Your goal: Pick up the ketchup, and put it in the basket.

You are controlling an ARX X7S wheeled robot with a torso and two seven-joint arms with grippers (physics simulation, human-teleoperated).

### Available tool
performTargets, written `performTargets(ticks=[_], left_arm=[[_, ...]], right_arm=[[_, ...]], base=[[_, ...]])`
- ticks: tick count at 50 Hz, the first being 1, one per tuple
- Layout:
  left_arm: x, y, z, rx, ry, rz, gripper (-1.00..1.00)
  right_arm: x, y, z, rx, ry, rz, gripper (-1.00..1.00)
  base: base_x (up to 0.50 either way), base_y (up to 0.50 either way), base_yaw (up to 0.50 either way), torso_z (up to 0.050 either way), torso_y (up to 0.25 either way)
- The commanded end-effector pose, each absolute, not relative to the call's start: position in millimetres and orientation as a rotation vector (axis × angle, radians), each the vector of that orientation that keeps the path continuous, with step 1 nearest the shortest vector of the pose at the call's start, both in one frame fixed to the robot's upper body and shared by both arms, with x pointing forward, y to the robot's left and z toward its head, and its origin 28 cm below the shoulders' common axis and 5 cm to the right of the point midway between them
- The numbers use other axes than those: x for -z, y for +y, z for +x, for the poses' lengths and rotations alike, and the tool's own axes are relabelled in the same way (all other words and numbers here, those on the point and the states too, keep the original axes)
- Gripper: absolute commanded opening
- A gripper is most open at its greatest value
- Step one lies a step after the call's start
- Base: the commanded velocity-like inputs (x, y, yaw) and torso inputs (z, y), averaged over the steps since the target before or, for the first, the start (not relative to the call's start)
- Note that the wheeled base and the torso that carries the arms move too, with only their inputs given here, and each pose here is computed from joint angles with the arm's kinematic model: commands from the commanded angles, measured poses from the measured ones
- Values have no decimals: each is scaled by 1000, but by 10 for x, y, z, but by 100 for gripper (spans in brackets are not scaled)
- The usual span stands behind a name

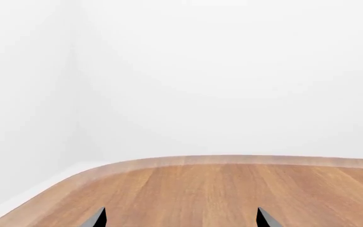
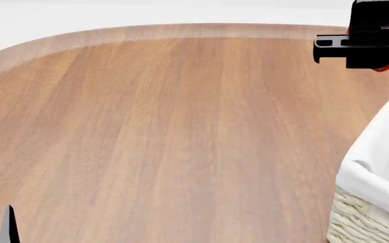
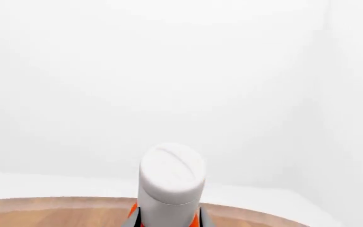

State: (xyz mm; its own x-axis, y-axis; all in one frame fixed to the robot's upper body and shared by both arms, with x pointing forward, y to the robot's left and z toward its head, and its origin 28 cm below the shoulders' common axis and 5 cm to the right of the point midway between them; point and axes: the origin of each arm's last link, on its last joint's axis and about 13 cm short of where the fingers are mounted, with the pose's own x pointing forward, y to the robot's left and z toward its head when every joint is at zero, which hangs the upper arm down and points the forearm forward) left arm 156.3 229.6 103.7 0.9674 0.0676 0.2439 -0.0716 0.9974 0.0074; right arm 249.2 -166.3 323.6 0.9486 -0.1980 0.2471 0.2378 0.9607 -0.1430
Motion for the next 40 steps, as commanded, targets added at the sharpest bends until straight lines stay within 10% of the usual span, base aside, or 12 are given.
performTargets(ticks=[1, 40], left_arm=[[-1014, 2350, 1617, -97, -249, 17, 100], [-1005, 2357, 1607, -103, -249, 10, 100]], right_arm=[[-3268, -1817, 2619, 329, -182, -137, -100], [-3382, -1908, 3103, 398, -100, -71, -100]], base=[[0, 0, 0, 0, 0], [0, 0, 0, 0, 1]])
